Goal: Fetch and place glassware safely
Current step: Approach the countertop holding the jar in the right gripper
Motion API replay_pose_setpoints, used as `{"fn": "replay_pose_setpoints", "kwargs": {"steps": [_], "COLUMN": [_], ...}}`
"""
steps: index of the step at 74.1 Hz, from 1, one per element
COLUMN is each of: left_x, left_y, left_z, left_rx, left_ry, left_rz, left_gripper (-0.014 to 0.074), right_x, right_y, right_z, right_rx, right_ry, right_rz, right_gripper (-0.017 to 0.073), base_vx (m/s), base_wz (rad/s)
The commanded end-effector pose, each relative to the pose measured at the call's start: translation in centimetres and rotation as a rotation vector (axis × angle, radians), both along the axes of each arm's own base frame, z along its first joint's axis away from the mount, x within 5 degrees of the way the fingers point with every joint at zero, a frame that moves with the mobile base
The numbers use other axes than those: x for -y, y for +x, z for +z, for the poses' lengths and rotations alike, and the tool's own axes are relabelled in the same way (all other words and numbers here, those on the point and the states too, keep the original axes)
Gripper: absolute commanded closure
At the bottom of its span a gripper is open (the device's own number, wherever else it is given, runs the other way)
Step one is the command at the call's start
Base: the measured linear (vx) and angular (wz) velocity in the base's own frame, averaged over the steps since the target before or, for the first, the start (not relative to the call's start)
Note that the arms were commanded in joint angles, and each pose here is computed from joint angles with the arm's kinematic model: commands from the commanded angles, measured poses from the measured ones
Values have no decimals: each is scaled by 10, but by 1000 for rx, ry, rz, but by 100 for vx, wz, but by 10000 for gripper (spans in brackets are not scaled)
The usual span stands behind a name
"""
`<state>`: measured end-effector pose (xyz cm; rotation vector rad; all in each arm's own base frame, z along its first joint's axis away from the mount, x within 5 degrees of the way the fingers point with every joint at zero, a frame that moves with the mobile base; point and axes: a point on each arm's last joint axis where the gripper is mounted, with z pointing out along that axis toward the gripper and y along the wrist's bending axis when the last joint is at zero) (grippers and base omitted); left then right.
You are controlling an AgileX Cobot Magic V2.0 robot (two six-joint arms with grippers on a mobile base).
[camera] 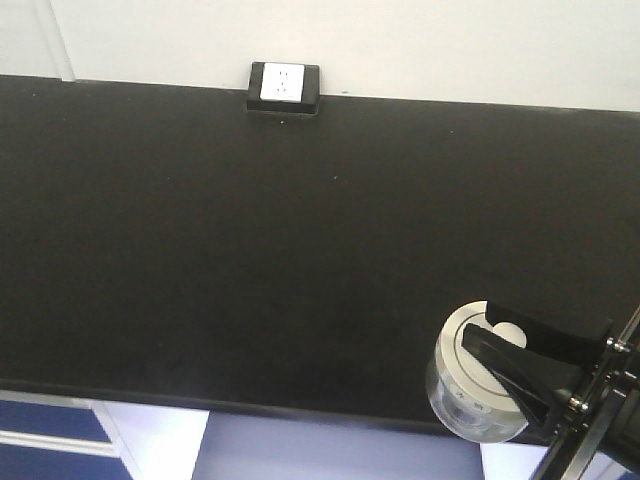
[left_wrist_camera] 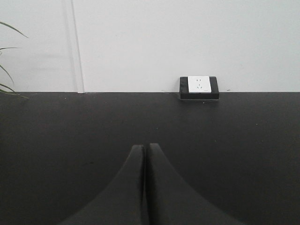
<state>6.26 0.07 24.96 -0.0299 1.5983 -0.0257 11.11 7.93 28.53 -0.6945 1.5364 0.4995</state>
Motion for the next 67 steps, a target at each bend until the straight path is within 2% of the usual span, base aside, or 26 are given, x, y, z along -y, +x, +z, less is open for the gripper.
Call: {"fn": "replay_pose_setpoints", "kwargs": {"steps": [1,67], "left_x": [1,2], "left_y": [0,2], "left_z": [15,14], "left_rx": [87,72], "left_ry": [-14,-14], "left_rz": [-19,-19], "left_gripper": [601,601], "right_x": [-2,-2], "right_y": [0,2], "right_z": [14,13], "right_rx": [33,20], "right_ry": [48,47], "right_rz": [20,17], "right_gripper": [560,560], "base_vx": [21,10], "base_wz": [1,-10]}}
